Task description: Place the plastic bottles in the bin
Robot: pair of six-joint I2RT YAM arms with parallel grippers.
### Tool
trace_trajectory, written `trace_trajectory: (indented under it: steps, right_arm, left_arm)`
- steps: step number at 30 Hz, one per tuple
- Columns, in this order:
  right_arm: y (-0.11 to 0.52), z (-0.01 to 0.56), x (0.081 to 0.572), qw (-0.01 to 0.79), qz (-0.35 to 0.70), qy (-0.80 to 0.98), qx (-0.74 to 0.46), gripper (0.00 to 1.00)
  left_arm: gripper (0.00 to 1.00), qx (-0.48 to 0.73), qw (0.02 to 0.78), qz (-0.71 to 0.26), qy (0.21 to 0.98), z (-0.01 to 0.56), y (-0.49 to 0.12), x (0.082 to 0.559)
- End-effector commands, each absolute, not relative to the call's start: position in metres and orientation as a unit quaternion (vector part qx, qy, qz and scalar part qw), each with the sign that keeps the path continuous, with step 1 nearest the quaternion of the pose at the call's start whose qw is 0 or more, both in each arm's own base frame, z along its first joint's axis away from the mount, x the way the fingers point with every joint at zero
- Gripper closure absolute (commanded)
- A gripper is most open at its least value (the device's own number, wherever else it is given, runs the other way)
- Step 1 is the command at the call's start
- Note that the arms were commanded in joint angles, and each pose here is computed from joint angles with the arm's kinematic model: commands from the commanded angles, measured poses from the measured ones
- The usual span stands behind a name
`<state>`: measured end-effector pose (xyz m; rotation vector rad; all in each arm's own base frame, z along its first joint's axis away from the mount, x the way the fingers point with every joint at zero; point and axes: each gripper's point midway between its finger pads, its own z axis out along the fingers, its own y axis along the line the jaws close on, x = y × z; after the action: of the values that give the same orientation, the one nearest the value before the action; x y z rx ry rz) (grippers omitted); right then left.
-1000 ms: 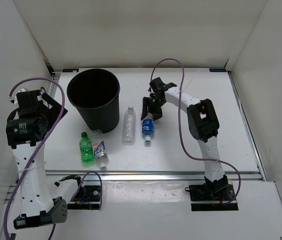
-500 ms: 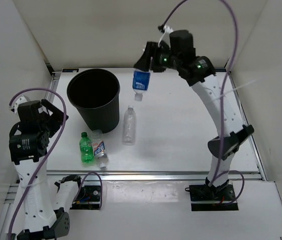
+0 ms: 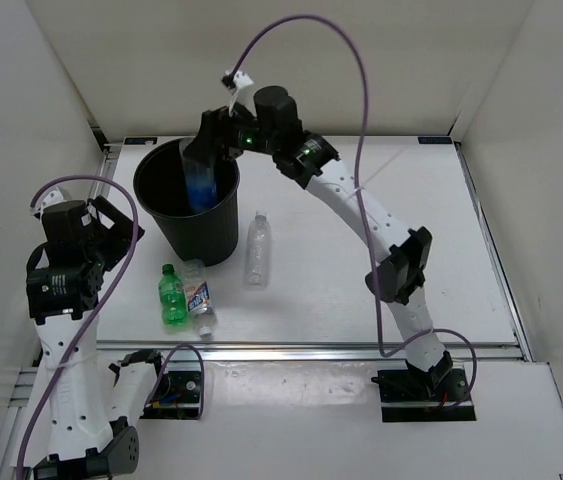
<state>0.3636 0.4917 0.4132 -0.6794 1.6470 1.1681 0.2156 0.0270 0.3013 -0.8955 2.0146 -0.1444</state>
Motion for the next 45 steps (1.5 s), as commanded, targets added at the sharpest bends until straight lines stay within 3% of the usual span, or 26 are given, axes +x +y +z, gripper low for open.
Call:
trace_trajectory:
  steps: [1,5,9,13,16,17,22,38,45]
  right_arm:
    - [0.500,0.442,0.351,0.504,0.514,0.625,-0.302,0.01]
    - [0.475,0.485,0.341,0.543,0.502,0.608,-0.289,0.01]
    - [0.414,0.489,0.370,0.584,0.420,0.664,-0.205,0.01]
    - [0.336,0.365,0.409,0.496,0.331,0.799,-0.077,0.01]
    - [0.321,0.296,0.400,0.413,0.348,0.840,-0.052,0.01]
    - [0.319,0.253,0.389,0.361,0.351,0.863,-0.045,0.01]
    - [0.328,0.183,0.369,0.267,0.388,0.880,-0.053,0.02]
    - [0.380,0.093,0.371,0.144,0.411,0.897,-0.074,0.02]
    - [0.390,0.059,0.361,0.084,0.413,0.904,-0.070,0.12]
  left_arm:
    - [0.00,-0.344,0.450,-0.074,0.821,0.299,0.020,0.218]
    - [0.00,-0.344,0.449,-0.073,0.821,0.296,0.020,0.220]
    - [0.00,-0.345,0.444,-0.072,0.824,0.292,0.020,0.220]
    - [0.00,-0.351,0.447,-0.058,0.821,0.292,0.025,0.215]
    - [0.00,-0.357,0.440,-0.046,0.823,0.286,0.029,0.213]
    - [0.00,-0.357,0.436,-0.045,0.825,0.281,0.028,0.211]
    - [0.00,-0.358,0.432,-0.044,0.827,0.268,0.029,0.215]
    - [0.00,-0.334,0.393,-0.023,0.856,0.225,0.024,0.206]
    - [0.00,-0.334,0.389,-0.009,0.858,0.223,0.028,0.199]
